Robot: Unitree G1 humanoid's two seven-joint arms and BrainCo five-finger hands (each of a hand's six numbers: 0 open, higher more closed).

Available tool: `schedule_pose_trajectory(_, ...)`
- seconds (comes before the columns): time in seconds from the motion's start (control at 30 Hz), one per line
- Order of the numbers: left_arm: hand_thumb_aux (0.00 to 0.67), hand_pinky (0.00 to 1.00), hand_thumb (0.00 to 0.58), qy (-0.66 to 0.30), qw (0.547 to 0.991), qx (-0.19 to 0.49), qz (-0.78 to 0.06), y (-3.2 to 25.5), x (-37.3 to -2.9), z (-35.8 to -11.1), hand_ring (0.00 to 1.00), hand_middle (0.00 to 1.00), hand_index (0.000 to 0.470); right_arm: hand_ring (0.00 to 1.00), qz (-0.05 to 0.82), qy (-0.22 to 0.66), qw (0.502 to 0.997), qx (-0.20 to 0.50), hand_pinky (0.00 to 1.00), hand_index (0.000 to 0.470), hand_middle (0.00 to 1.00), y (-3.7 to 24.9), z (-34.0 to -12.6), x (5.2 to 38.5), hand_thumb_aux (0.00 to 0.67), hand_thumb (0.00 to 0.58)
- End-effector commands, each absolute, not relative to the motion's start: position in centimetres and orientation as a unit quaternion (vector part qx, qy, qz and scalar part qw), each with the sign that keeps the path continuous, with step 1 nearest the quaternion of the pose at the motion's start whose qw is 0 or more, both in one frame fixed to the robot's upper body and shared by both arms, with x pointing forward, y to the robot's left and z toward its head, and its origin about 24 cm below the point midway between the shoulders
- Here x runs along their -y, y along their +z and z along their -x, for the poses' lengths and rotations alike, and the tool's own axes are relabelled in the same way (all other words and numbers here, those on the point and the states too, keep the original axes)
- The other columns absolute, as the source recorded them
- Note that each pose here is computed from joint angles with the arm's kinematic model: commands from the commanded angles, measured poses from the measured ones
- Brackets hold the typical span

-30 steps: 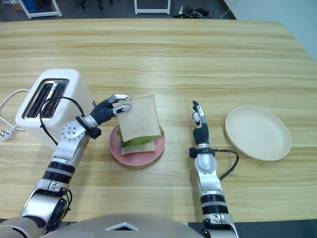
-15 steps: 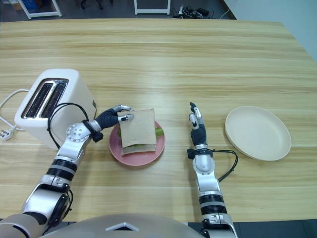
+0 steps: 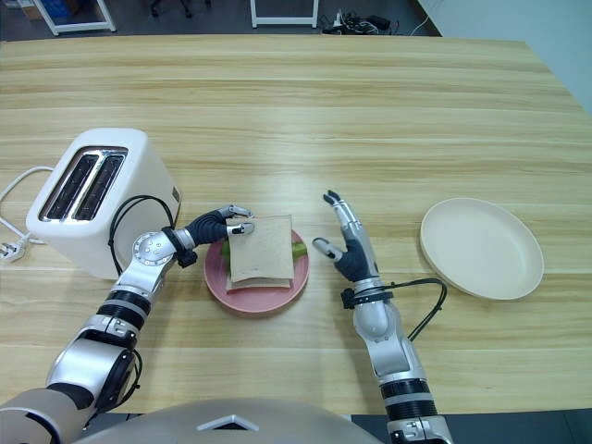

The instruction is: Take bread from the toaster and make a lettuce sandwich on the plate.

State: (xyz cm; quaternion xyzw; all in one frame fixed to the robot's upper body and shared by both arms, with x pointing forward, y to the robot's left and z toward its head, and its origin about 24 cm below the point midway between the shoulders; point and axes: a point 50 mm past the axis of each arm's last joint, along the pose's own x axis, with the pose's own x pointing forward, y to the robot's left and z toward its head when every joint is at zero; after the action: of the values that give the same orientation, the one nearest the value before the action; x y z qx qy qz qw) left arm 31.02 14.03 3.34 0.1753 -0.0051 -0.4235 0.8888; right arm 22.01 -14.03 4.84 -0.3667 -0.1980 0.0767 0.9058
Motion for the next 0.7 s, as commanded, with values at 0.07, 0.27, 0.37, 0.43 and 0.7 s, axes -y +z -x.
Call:
schedule_pose_trajectory(0.07, 0.670, 1.00, 0.580, -0.418, 0.889, -0.032, -0.185, 2.2, -15.1, -30.8, 1.00, 1.00, 0.470, 0.00, 0.536, 0.144, 0.780, 0.288, 0.00, 0.000, 0.00, 4.5, -20.7, 11.0, 0.000, 0.000)
schedule_pose_trajectory(0.27, 0.670, 1.00, 0.580, -0.420, 0.886, -0.040, -0.190, 1.8, -14.9, -30.7, 1.00, 1.00, 0.470, 0.00, 0.582, 0.199, 0.730, 0.298, 0.00, 0.000, 0.00, 1.9, -20.8, 8.7, 0.000, 0.000)
schedule_pose_trajectory(0.37, 0.670, 1.00, 0.580, -0.420, 0.885, -0.042, -0.196, 1.7, -14.8, -30.7, 1.00, 1.00, 0.470, 0.00, 0.609, 0.233, 0.697, 0.297, 0.00, 0.000, 0.00, 0.6, -20.6, 7.7, 0.000, 0.000)
schedule_pose_trajectory(0.43, 0.670, 1.00, 0.580, -0.420, 0.884, -0.043, -0.200, 1.5, -14.7, -30.7, 1.00, 1.00, 0.470, 0.00, 0.630, 0.259, 0.673, 0.289, 0.00, 0.000, 0.00, -0.4, -20.3, 7.2, 0.000, 0.000)
schedule_pose_trajectory(0.7, 0.617, 0.84, 0.576, -0.385, 0.895, -0.017, -0.226, 2.3, -14.0, -31.2, 0.84, 0.84, 0.433, 0.00, 0.663, 0.365, 0.614, 0.225, 0.00, 0.000, 0.00, -3.9, -18.0, 7.1, 0.000, 0.000)
